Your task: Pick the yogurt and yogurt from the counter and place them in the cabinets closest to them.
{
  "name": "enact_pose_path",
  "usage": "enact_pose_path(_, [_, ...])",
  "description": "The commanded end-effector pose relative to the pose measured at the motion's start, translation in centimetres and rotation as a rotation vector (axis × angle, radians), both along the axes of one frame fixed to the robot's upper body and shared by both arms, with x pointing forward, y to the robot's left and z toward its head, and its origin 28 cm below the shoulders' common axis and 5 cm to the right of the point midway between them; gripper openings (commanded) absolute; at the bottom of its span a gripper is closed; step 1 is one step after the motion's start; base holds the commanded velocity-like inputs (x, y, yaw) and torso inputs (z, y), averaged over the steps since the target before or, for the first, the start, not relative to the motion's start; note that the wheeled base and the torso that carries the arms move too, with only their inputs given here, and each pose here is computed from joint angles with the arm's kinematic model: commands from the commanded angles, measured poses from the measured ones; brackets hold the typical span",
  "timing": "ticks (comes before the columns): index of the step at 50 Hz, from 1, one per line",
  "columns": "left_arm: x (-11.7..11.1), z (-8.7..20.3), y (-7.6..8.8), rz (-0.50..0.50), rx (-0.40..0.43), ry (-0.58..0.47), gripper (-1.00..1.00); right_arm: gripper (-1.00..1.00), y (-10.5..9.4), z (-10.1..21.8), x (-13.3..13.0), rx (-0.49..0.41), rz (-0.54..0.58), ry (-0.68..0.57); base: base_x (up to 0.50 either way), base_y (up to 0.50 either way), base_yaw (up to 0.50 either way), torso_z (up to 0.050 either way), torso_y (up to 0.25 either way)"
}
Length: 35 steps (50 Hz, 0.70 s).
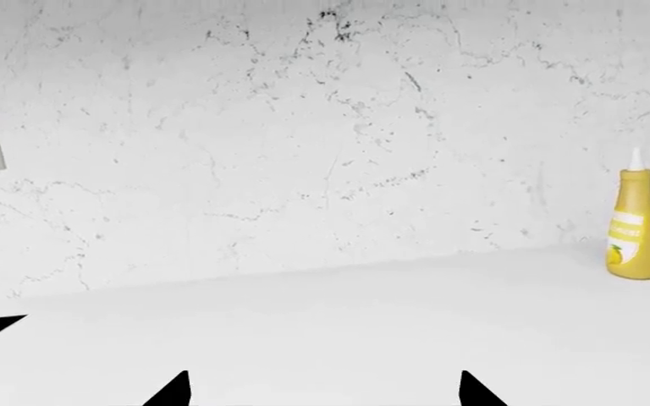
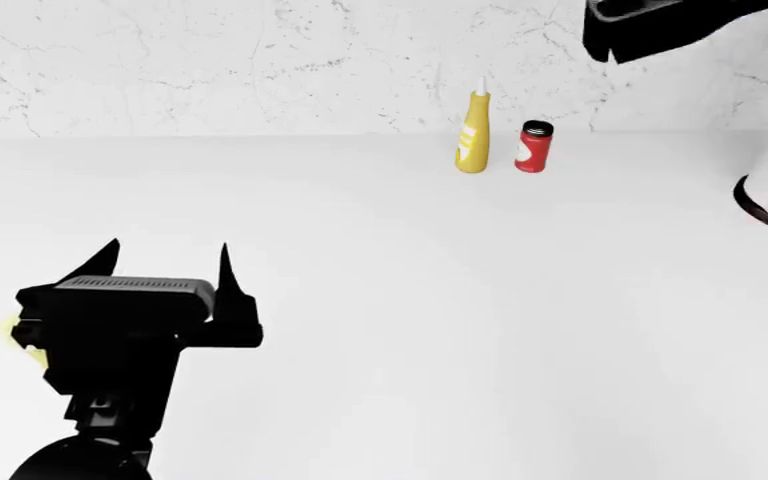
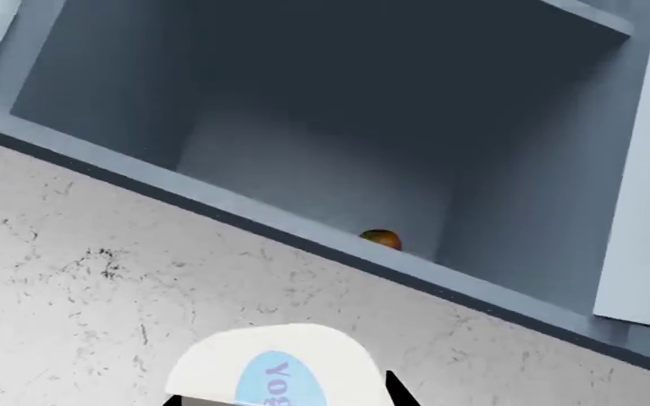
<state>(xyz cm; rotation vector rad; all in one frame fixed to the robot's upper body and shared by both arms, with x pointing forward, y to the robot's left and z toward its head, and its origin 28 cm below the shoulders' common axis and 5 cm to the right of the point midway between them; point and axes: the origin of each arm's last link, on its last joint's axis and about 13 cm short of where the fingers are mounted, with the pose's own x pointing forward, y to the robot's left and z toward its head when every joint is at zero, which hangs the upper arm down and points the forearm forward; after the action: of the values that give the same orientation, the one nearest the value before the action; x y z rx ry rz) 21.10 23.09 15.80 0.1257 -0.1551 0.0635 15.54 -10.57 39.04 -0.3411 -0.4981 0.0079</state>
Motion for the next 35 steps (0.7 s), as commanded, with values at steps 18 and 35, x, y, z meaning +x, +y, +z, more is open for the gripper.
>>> enact_pose_path(18, [0.0, -0.1, 0.0, -0.009, -0.009, 0.0, 1.0, -1.0, 0.5, 12.9, 3.9, -0.022, 0.059, -0.161, 0.0, 0.0, 0.0, 0.0, 0.0])
enact_pose_path(35, [-0.5, -0.1, 0.2, -0.017, -0.018, -0.006, 1.0, -1.0, 0.3, 19.1, 10.0, 0.18, 0.052, -0.05, 0.0, 0.0, 0.0, 0.0, 0.0])
